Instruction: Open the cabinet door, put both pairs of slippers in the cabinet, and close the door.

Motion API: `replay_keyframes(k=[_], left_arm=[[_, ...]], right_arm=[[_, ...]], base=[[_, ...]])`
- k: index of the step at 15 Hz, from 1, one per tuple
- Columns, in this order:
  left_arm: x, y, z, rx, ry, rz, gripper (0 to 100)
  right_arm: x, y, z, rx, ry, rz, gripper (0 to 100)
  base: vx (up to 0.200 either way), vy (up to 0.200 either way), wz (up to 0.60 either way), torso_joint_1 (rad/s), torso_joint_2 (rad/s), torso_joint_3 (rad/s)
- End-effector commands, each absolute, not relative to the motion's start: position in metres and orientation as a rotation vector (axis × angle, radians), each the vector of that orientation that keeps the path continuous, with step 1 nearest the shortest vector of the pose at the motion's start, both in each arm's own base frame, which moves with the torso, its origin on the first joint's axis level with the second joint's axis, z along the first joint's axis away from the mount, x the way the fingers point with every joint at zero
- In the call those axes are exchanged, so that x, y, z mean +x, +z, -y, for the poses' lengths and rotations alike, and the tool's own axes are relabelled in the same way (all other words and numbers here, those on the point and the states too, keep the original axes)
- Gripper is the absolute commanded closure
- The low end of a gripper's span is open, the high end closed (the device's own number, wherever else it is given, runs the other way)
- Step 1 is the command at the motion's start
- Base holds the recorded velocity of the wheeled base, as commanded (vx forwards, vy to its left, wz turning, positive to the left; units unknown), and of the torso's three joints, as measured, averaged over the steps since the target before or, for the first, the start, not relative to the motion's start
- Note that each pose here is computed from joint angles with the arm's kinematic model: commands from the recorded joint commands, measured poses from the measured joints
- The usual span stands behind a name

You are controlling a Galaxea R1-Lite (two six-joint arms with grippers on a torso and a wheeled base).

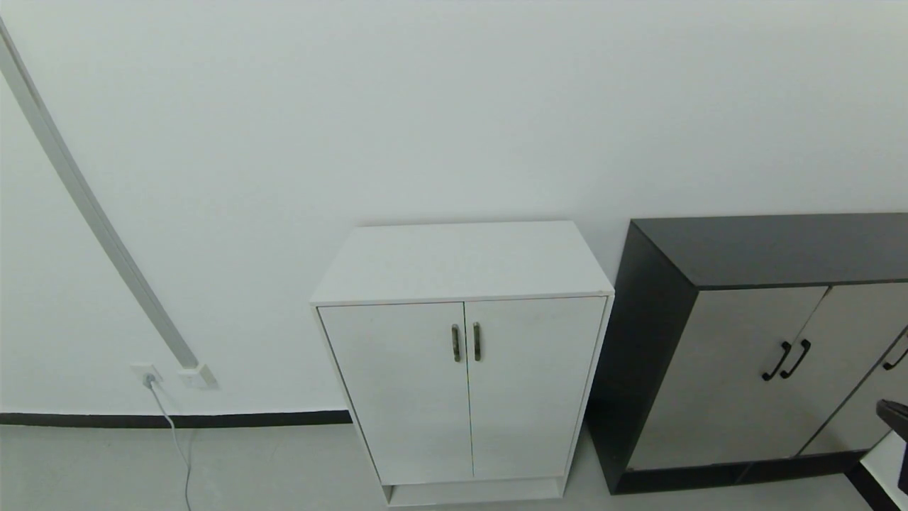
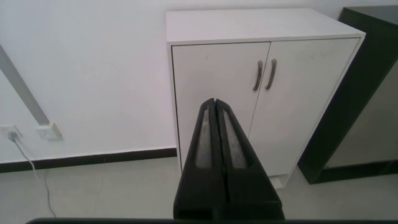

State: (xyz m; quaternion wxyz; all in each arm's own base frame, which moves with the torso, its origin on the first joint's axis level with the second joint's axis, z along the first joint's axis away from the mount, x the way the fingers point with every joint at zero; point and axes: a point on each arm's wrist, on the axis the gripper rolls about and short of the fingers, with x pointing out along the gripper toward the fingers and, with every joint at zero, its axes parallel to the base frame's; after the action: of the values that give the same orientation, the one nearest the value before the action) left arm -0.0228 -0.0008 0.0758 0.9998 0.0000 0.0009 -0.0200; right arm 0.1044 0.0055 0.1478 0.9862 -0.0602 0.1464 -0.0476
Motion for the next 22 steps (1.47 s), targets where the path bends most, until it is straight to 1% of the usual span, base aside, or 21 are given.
replay_keyframes(k=[1, 2, 4, 8, 14, 17, 19, 22], left_arm=[[-0.023, 0.076, 0.001, 0.0, -0.04, -0.003, 100], [-0.023, 0.076, 0.001, 0.0, -0.04, -0.003, 100], [-0.023, 0.076, 0.001, 0.0, -0.04, -0.003, 100], [-0.023, 0.076, 0.001, 0.0, -0.04, -0.003, 100], [-0.023, 0.076, 0.001, 0.0, -0.04, -0.003, 100], [-0.023, 0.076, 0.001, 0.001, -0.04, -0.003, 100], [-0.023, 0.076, 0.001, 0.001, -0.04, -0.003, 100], [-0.023, 0.076, 0.001, 0.001, -0.04, -0.003, 100]], right_arm=[[0.071, 0.151, -0.003, -0.108, -0.07, -0.236, 100], [0.057, 0.146, -0.002, -0.107, -0.041, -0.252, 100], [0.045, 0.142, -0.002, -0.106, -0.016, -0.26, 100], [0.023, 0.108, -0.002, -0.101, 0.083, -0.345, 100], [0.018, 0.084, -0.002, -0.1, 0.134, -0.415, 100], [0.011, 0.079, -0.003, -0.092, 0.186, -0.426, 100], [0.01, 0.079, -0.003, -0.092, 0.189, -0.423, 100], [0.008, 0.079, -0.002, -0.079, 0.129, -0.39, 100]], base=[[0.0, 0.0, 0.0, 0.0, 0.0, 0.0], [0.0, 0.0, 0.0, 0.0, 0.0, 0.0], [0.0, 0.0, 0.0, 0.0, 0.0, 0.0], [0.0, 0.0, 0.0, 0.0, 0.0, 0.0], [0.0, 0.0, 0.0, 0.0, 0.0, 0.0], [0.0, 0.0, 0.0, 0.0, 0.0, 0.0], [0.0, 0.0, 0.0, 0.0, 0.0, 0.0], [0.0, 0.0, 0.0, 0.0, 0.0, 0.0]])
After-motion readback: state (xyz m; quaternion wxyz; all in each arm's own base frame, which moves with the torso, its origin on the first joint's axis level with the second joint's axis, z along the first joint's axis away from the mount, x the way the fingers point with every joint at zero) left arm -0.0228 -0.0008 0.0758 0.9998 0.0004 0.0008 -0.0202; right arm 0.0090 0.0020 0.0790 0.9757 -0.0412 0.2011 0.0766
